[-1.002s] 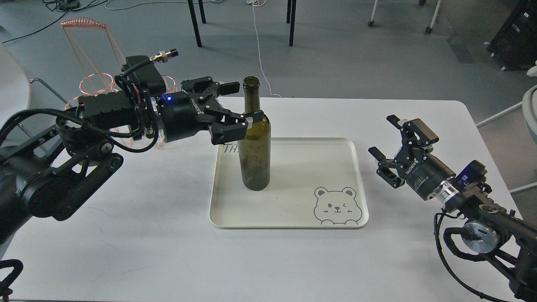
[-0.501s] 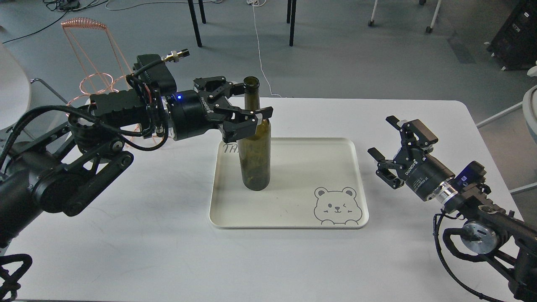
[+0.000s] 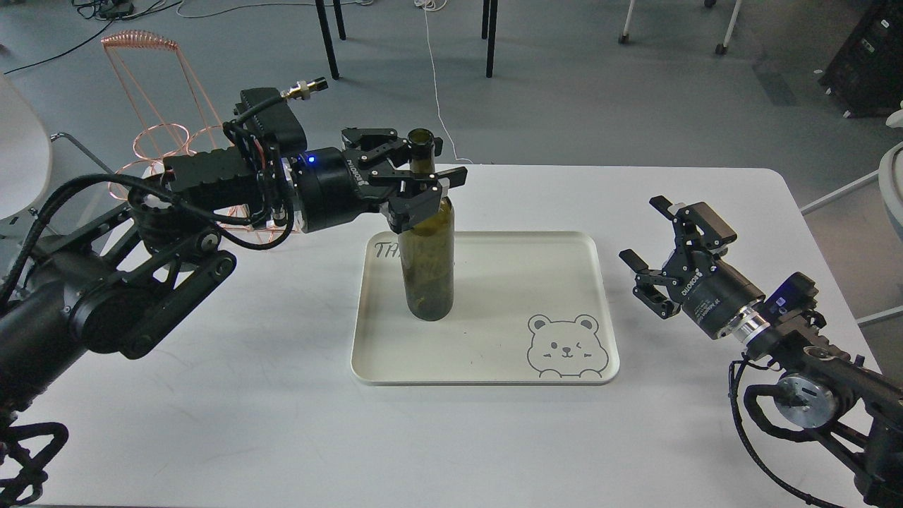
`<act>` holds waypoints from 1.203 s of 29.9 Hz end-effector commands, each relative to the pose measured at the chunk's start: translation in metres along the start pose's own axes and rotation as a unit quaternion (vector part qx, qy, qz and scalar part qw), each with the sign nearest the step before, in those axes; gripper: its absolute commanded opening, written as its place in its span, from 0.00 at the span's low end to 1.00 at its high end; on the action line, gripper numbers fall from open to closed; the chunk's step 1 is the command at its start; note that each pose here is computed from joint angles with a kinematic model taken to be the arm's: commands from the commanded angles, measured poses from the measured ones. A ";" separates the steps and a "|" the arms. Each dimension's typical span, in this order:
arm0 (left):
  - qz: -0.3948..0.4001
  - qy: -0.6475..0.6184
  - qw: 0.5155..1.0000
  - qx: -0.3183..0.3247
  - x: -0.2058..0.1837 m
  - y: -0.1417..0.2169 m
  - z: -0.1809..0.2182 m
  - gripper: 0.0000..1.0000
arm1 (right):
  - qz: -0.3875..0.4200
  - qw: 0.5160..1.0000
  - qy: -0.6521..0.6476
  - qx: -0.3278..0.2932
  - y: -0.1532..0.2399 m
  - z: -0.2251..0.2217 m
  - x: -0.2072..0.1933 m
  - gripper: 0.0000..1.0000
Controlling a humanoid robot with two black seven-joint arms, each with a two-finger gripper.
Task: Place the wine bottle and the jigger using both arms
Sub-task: 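Close the left gripper around the wine bottle neck, then lift the bottle with the left gripper and carry it over the copper rack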
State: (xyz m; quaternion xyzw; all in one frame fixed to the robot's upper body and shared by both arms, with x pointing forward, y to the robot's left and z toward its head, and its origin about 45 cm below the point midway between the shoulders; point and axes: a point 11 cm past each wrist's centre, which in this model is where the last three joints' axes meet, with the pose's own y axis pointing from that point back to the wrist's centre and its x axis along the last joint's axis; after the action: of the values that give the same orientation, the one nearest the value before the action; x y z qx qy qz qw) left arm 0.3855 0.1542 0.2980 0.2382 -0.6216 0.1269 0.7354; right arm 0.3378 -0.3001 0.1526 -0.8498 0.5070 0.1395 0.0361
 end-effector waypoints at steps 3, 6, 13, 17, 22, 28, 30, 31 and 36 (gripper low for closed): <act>0.015 -0.008 1.000 0.000 0.002 0.000 0.000 0.17 | -0.001 1.000 0.000 0.000 -0.001 0.001 -0.001 0.99; 0.014 -0.009 1.000 -0.002 0.002 -0.001 0.001 0.10 | -0.001 1.000 0.000 -0.001 0.000 0.001 0.000 0.99; 0.026 -0.053 0.998 0.002 0.040 0.001 -0.005 0.09 | 0.000 1.000 0.000 -0.003 0.001 0.003 -0.001 0.99; 0.025 -0.073 0.997 0.027 0.084 0.026 -0.024 0.09 | 0.001 1.000 0.002 -0.003 0.002 0.002 0.000 0.99; 0.026 -0.073 0.995 0.061 0.125 0.059 -0.044 0.09 | 0.005 1.000 0.006 -0.004 0.002 0.002 0.001 0.99; 0.022 -0.078 0.987 0.141 0.142 0.104 -0.084 0.10 | 0.008 1.000 0.009 -0.006 0.002 0.004 0.001 0.99; 0.024 -0.077 0.983 0.163 0.146 0.115 -0.096 0.10 | 0.008 1.000 0.008 -0.008 0.003 0.006 0.001 0.99; 0.024 -0.075 0.982 0.174 0.147 0.120 -0.101 0.10 | 0.008 1.000 0.008 -0.008 0.003 0.006 0.001 0.99; 0.023 -0.071 0.977 0.202 0.146 0.137 -0.116 0.10 | 0.010 1.000 0.008 -0.009 0.004 0.007 0.001 0.99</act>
State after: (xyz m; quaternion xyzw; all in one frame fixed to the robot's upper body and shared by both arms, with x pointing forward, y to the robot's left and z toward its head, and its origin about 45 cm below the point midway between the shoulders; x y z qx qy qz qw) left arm 0.4452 0.3039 0.4527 0.3668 -0.6427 0.2413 0.6279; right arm 0.3341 -0.3005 0.1463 -0.8470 0.5129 0.1377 0.0246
